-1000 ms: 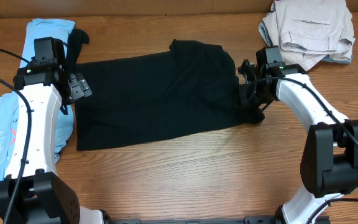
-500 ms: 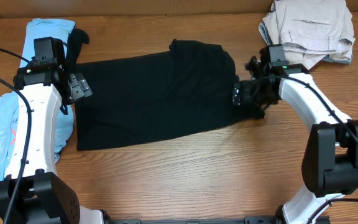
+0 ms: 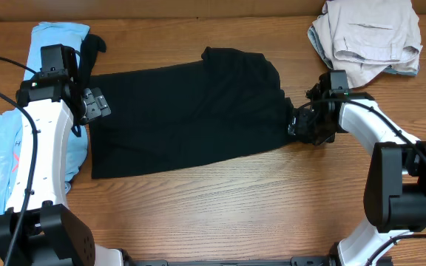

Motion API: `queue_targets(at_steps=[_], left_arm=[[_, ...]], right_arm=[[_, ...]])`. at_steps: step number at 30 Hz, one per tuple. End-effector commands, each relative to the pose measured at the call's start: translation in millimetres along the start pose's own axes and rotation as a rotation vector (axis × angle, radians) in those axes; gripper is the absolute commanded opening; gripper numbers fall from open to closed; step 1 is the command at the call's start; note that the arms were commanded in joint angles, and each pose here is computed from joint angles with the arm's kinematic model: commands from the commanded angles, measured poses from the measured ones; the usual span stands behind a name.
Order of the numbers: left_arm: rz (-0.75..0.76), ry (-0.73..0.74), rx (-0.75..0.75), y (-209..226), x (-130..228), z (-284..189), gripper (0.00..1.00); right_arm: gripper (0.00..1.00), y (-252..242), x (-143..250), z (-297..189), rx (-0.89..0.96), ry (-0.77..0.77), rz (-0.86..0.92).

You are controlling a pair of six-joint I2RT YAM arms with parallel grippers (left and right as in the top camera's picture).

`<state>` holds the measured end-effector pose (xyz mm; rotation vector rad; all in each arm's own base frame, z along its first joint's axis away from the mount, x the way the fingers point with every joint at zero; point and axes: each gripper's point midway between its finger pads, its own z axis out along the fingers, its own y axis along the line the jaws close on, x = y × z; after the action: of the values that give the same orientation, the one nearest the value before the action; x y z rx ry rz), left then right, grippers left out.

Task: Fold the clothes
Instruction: 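Tuck the shirt's right edge and lift both grippers away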

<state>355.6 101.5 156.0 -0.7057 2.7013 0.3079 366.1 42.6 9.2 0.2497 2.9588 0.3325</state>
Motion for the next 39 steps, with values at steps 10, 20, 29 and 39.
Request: queue_targets(at_steps=[10, 20, 29, 39], left_arm=[[0.018, -0.003, 0.009, -0.3, -2.8, -3.1, 1.0], [0.033, 0.039, -0.004, 2.7, 8.1, -1.3, 1.0], [0.113, 0.021, 0.005, 0.6, 4.2, -0.1, 1.0], [0.137, 0.002, 0.023, -3.0, -0.4, -0.1, 1.0]], right_arm=[[0.04, -43.5, 28.3, -22.0, 0.056, 0.123, 0.248], [0.04, -65.2, 116.8, -21.9, 0.109, 0.378, 0.426], [0.04, -78.3, 108.2, -38.6, 0.149, 0.153, 0.487], [0.96, -89.8, 67.5, -87.3, 0.187, -0.061, 0.418]])
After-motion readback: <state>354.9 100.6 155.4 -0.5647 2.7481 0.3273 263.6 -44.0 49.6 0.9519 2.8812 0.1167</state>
